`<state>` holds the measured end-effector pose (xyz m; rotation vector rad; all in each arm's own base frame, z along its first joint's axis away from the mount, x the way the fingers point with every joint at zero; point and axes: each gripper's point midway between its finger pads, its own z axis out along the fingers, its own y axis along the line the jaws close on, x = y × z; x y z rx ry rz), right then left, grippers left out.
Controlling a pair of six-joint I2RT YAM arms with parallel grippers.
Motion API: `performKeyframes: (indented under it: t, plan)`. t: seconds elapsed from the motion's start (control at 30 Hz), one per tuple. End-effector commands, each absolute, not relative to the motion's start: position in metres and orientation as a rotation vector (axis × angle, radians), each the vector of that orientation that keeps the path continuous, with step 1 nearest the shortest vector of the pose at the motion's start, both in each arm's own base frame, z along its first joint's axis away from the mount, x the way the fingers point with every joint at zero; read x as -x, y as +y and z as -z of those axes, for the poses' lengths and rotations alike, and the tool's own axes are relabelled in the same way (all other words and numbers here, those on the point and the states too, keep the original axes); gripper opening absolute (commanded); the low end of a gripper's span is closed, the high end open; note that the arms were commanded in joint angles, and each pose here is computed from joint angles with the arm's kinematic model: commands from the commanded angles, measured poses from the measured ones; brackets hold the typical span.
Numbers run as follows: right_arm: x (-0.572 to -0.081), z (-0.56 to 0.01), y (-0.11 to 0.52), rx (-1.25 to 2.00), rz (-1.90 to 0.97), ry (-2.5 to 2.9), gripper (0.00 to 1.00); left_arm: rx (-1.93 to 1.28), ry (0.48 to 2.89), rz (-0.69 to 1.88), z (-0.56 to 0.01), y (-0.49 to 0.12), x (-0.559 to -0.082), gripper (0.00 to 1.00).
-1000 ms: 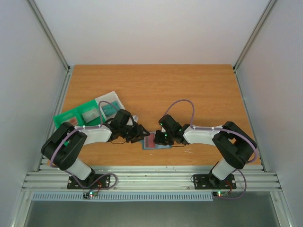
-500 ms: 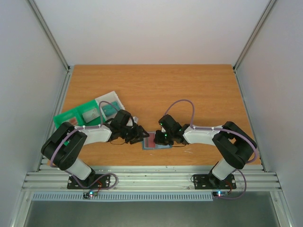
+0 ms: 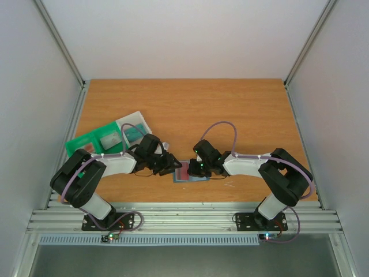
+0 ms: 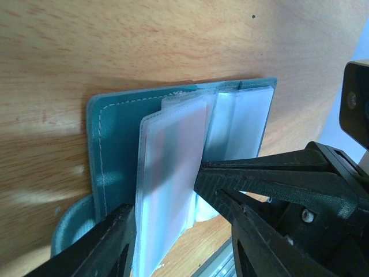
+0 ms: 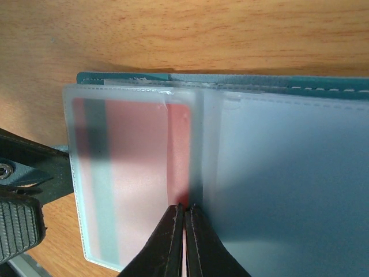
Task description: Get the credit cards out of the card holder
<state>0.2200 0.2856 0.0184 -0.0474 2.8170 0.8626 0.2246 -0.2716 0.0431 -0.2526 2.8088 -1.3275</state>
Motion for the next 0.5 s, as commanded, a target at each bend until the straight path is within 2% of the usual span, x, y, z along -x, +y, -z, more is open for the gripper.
performKeyframes:
  t: [0.0, 0.27, 0.47]
  plan:
    - [-0.220, -0.004, 0.276, 0.029, -0.788, 2.847, 0.04, 0.168, 2.718, 1.418, -0.069, -0.289, -0.235, 0.46]
    - [-0.220, -0.005, 0.282, 0.016, -0.859, 2.828, 0.04, 0.155, 2.681, 1.440, -0.085, -0.291, -0.234, 0.40]
    - [-0.221, -0.014, 0.292, 0.008, -1.007, 2.768, 0.06, 0.146, 2.665, 1.475, -0.090, -0.294, -0.233, 0.11]
